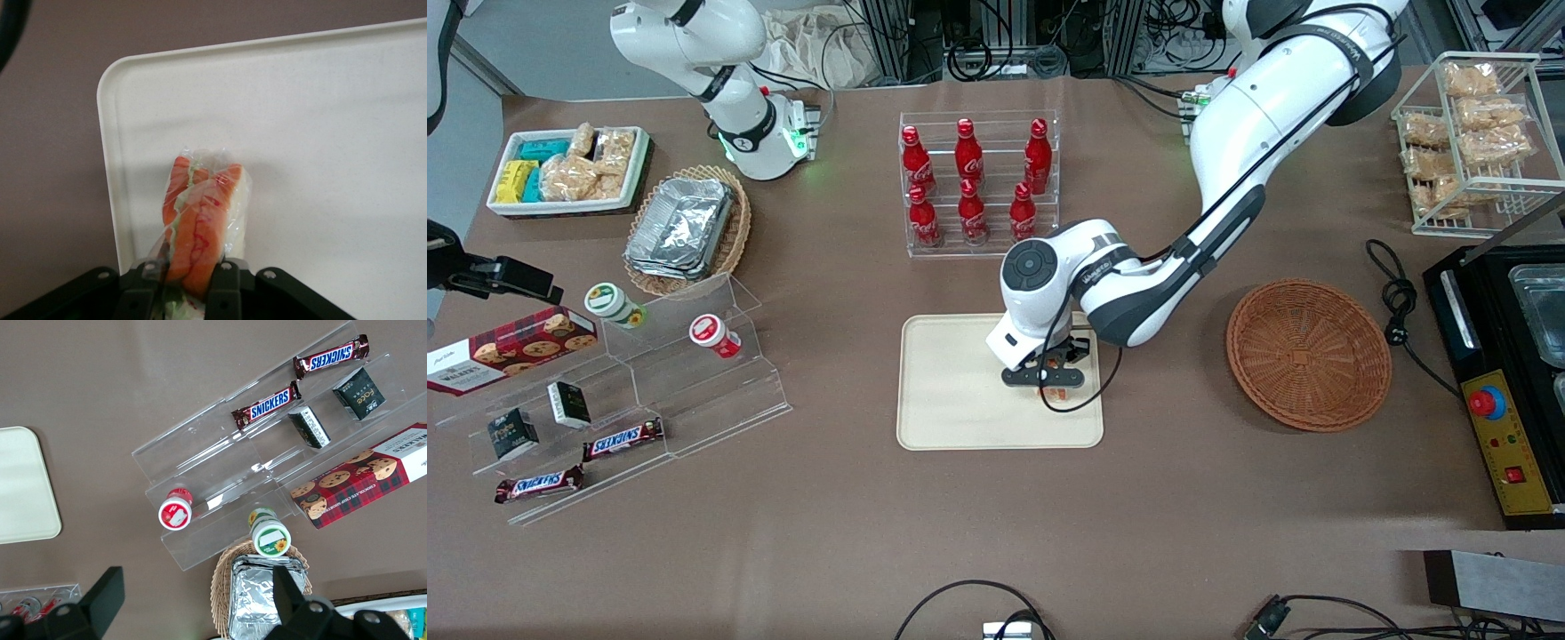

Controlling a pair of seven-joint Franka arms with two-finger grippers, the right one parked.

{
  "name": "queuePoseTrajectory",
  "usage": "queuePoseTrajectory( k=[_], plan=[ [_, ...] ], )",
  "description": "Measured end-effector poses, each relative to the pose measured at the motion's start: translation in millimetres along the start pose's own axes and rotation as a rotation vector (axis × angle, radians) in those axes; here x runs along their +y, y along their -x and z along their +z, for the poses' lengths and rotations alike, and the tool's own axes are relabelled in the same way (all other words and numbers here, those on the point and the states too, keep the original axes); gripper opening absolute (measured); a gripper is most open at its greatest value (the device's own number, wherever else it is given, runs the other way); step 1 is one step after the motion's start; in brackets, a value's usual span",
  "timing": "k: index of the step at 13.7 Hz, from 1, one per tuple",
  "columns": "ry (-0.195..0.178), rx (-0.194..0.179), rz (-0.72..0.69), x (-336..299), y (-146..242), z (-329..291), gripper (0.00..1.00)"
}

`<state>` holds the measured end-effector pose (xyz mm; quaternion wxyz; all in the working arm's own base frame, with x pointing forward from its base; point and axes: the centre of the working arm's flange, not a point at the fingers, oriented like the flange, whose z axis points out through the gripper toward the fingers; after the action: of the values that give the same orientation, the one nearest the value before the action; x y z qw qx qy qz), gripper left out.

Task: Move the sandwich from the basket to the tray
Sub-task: 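Lower the sandwich onto the tray and open the left gripper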

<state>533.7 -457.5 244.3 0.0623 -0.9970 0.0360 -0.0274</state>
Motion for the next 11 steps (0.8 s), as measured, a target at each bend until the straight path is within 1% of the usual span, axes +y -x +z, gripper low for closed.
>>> queuePoseTrajectory(
  k=[1, 3, 5, 6, 8, 11],
  plan=[
    [0.0, 0.014, -0.009, 3, 0, 7, 0.26],
    [-0.011, 0.033, -0.015, 9, 2, 14, 0.26],
    [-0.014, 0.041, -0.016, 12, 3, 13, 0.3],
    [-0.015, 0.041, -0.016, 12, 2, 13, 0.3],
    [-0.018, 0.041, -0.019, 10, 1, 14, 0.44],
    [-0.022, 0.039, -0.022, 8, 0, 17, 0.73]
  ],
)
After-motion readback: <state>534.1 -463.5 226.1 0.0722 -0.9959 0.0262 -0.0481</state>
